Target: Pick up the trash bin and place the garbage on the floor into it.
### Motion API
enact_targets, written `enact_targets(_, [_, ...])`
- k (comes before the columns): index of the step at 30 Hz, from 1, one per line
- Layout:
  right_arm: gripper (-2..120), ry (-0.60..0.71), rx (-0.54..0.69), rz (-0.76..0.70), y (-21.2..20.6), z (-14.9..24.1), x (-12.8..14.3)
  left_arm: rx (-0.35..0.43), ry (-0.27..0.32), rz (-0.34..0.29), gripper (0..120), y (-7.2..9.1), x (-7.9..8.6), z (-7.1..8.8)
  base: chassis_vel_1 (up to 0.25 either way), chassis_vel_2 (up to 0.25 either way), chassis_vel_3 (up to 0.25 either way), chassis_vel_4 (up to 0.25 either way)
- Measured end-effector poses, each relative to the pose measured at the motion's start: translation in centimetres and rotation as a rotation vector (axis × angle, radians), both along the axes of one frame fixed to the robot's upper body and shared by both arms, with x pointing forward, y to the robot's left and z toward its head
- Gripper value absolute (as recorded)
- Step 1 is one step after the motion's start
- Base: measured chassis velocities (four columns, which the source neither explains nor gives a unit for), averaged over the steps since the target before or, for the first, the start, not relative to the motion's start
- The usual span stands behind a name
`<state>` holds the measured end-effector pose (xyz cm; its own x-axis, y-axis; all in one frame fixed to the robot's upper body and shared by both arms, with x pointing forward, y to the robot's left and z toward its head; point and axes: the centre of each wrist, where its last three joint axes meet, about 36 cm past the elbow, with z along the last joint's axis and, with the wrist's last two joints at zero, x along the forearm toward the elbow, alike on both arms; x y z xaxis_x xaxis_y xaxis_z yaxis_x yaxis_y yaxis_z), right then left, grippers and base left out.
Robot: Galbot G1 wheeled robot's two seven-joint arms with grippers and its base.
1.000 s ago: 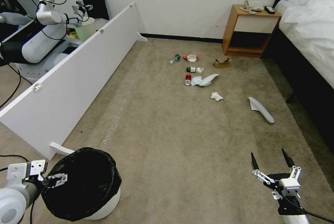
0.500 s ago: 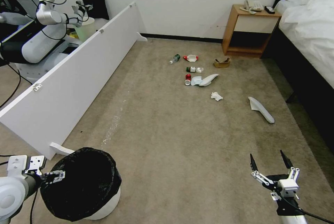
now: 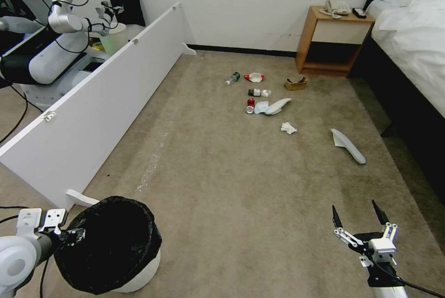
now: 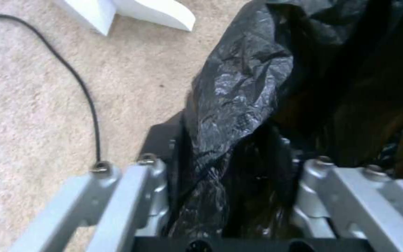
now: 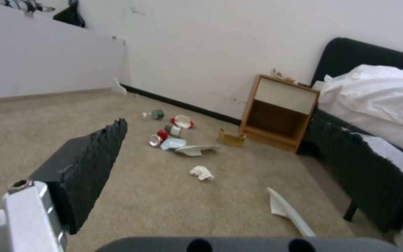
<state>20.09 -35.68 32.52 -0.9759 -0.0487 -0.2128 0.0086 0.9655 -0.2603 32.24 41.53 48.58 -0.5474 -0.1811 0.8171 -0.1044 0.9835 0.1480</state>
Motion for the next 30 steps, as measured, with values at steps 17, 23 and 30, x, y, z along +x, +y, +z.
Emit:
enact_targets(17, [100, 0.003, -0.016, -0.023, -0.3, 1.2, -0.7, -0.035, -0.026, -0.026, 8, -0.8, 0.9, -0.6, 0.000, 0.000, 0.000, 0.000])
enact_targets(23, [100, 0.000, -0.021, -0.020, -0.2, 1.2, -0.4, -0.051, -0.033, -0.018, 8, -0.5, 0.9, -1.0, 0.000, 0.000, 0.000, 0.000])
enact_targets(30, [100, -0.002, -0.020, -0.021, -0.1, 1.4, -0.2, -0.061, -0.102, -0.045, 8, -0.4, 0.8, -1.8, 0.000, 0.000, 0.000, 0.000])
